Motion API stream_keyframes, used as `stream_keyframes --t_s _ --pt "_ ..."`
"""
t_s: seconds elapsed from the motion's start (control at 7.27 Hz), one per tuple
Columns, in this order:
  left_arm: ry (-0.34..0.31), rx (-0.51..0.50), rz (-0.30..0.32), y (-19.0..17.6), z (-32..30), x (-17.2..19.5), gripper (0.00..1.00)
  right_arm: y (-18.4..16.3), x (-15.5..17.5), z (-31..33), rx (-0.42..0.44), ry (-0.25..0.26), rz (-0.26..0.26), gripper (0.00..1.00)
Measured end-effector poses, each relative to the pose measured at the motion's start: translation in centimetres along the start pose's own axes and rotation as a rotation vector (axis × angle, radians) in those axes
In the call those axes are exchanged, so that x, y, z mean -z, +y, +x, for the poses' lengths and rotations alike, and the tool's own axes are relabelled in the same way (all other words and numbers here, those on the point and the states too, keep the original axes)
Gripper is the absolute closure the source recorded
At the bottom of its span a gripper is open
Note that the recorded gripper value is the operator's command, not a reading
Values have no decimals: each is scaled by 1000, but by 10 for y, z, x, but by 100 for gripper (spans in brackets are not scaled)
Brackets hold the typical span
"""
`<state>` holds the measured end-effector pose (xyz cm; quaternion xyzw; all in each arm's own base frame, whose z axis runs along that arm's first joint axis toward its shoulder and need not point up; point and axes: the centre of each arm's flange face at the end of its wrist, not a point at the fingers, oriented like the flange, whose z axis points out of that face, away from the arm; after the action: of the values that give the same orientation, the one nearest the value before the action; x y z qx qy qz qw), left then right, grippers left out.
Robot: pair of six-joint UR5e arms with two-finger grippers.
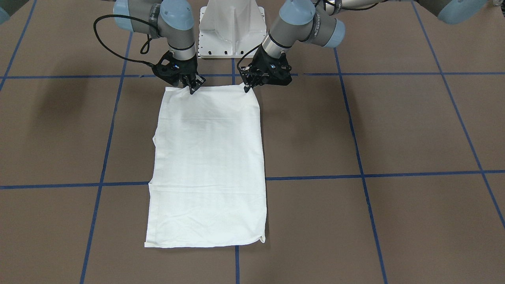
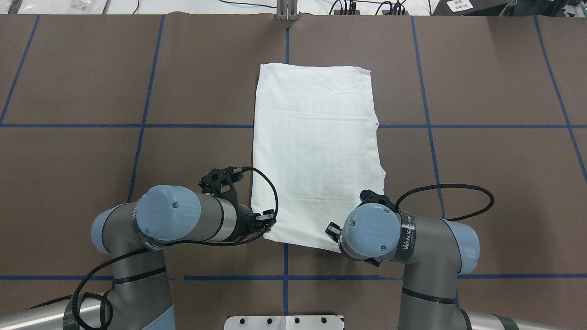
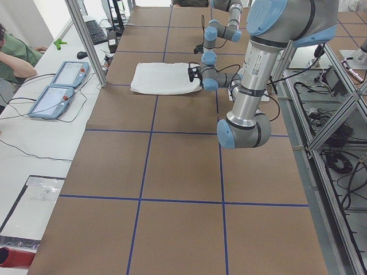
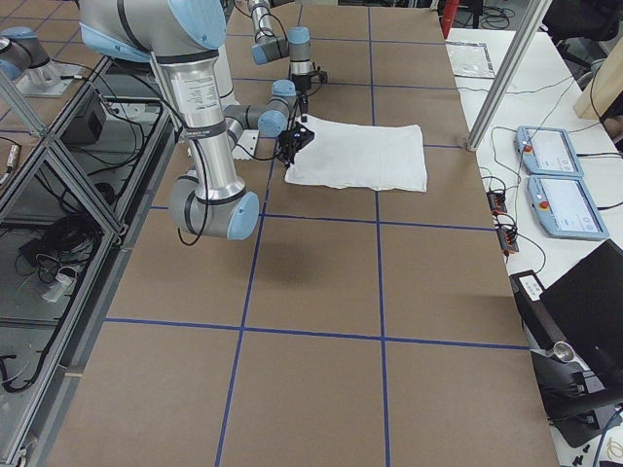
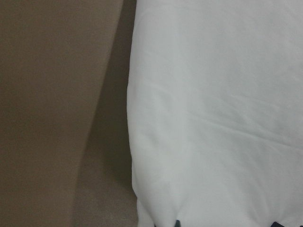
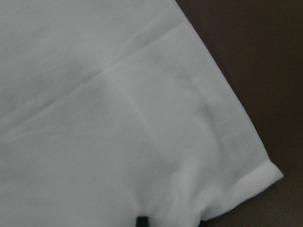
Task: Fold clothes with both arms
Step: 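Pinch the two near corners of the shirt with both grippers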
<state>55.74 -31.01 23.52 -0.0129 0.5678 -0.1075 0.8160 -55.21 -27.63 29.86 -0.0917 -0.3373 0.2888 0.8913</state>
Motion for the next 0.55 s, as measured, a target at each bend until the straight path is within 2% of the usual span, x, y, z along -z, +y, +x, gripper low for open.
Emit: stream_keyframes --t_s 0.55 --pt "-1 0 -1 0 0 0 100 -5 19 -12 -12 -33 -13 100"
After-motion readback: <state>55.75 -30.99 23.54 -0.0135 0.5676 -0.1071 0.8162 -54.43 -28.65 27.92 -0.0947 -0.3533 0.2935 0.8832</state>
